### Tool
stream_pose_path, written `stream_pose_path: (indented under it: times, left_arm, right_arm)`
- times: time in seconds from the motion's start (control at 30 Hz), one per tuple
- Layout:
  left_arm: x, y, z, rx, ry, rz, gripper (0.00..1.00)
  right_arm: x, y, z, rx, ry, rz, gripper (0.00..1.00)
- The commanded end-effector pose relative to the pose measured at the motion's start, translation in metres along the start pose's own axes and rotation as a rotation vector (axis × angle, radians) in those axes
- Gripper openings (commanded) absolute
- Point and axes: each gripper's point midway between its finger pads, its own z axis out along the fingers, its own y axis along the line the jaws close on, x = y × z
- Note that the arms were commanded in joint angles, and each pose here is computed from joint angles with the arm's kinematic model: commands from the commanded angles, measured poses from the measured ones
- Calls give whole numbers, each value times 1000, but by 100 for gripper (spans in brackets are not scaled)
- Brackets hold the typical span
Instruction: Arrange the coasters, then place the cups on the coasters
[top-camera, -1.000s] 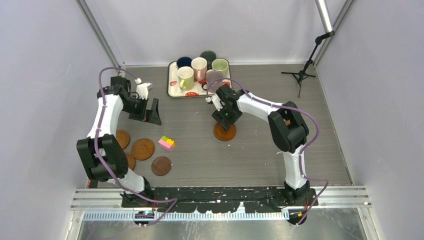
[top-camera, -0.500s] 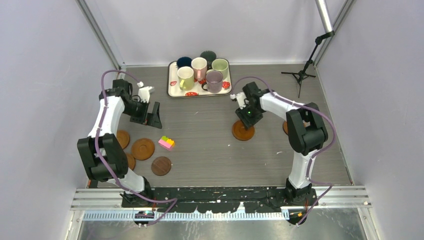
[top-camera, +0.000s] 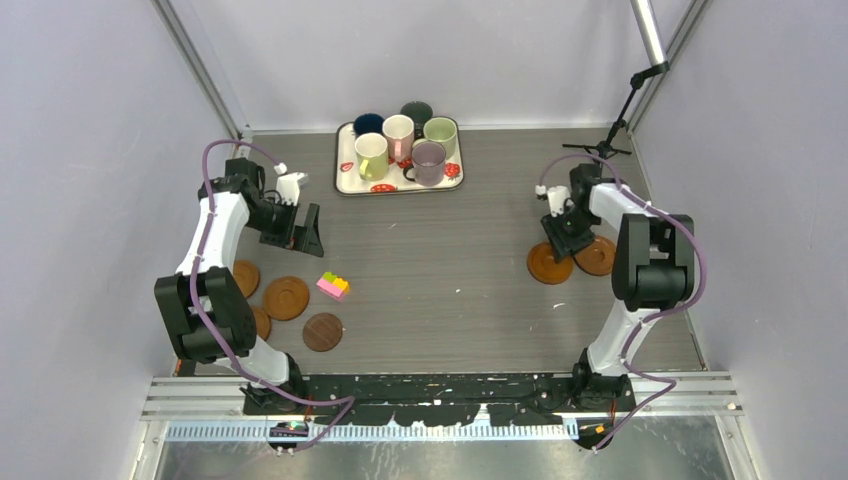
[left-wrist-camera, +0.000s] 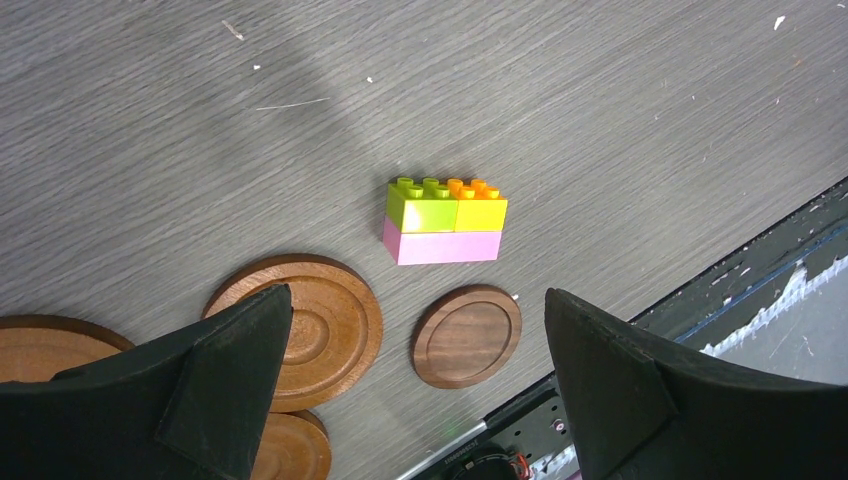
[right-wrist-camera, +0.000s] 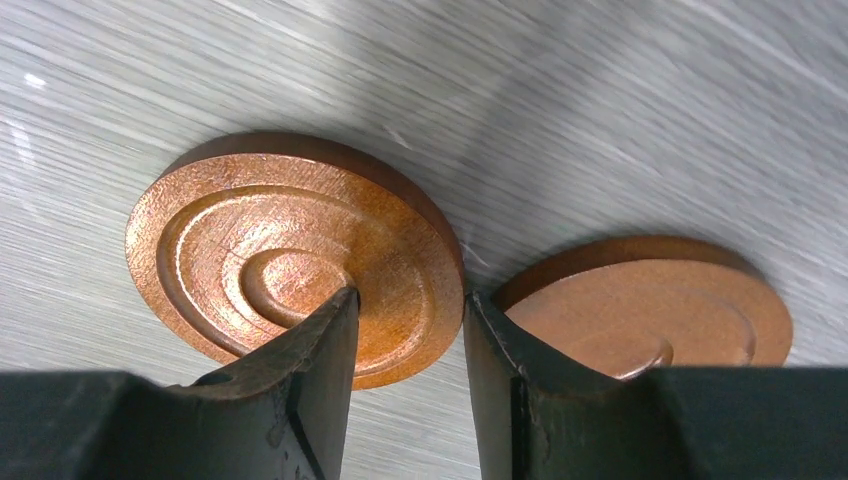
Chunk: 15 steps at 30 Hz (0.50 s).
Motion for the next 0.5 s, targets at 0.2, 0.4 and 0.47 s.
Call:
stream_pose_path:
  times: [0.2,0.4,0.47]
  left_arm:
    - [-5,3,-2,-9,-24,23,100]
    - [-6,2,-3,-7,-27,21,100]
    - [-5,2,-4,-9,-25,25,100]
  right_arm:
    - [16,-40,-16,44,18,22,46]
    - [-8,-9,-9,16,-1,-7,45]
    - [-14,-5,-6,15,-4,-2,44]
